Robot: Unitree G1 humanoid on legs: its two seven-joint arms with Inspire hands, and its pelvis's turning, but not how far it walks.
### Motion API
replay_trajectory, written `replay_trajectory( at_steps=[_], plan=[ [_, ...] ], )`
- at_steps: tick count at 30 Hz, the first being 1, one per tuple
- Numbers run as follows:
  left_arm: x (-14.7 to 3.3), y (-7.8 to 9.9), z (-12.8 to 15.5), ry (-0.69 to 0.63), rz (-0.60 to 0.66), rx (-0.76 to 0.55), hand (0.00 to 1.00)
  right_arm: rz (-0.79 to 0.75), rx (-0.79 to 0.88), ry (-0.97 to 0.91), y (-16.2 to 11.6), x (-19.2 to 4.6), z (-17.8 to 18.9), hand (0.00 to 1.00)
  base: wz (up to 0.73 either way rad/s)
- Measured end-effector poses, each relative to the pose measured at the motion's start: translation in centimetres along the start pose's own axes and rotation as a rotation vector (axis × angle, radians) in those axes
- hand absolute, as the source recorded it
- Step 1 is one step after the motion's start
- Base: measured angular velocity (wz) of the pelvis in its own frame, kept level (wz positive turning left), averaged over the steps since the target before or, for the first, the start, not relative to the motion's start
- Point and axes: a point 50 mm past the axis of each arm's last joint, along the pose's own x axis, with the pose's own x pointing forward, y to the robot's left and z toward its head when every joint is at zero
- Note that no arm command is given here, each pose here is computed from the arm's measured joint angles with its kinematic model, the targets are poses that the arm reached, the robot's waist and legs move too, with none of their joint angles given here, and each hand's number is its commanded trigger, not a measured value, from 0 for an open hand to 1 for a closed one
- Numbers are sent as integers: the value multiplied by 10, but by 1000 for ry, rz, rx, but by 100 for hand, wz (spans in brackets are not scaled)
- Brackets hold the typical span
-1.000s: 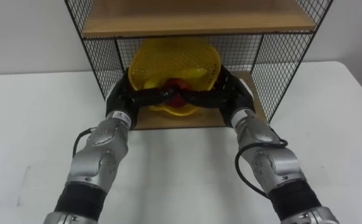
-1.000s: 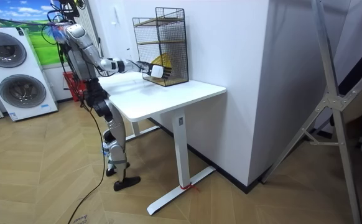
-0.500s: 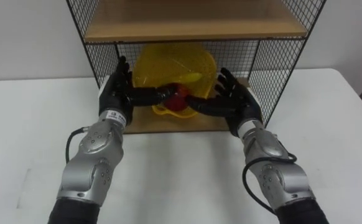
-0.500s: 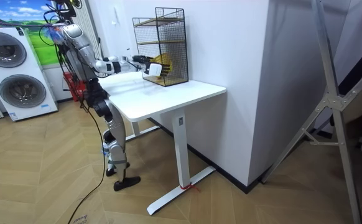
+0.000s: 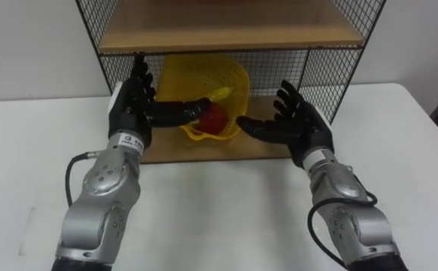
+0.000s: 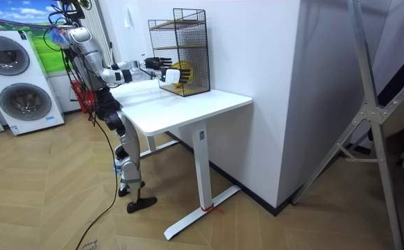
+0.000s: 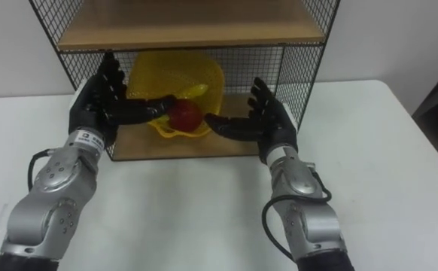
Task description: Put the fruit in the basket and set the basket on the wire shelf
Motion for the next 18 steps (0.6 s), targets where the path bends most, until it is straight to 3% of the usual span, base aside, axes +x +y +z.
replay_trajectory(
  at_steps=[7, 18],
  plan=[
    [-4, 1, -1, -3, -6, 3, 0, -13, -6, 2, -2, -5, -3, 0, 0],
    [-22, 7, -24, 66, -47, 17, 0, -8, -189, -66, -3, -25, 4, 0, 0]
  ],
)
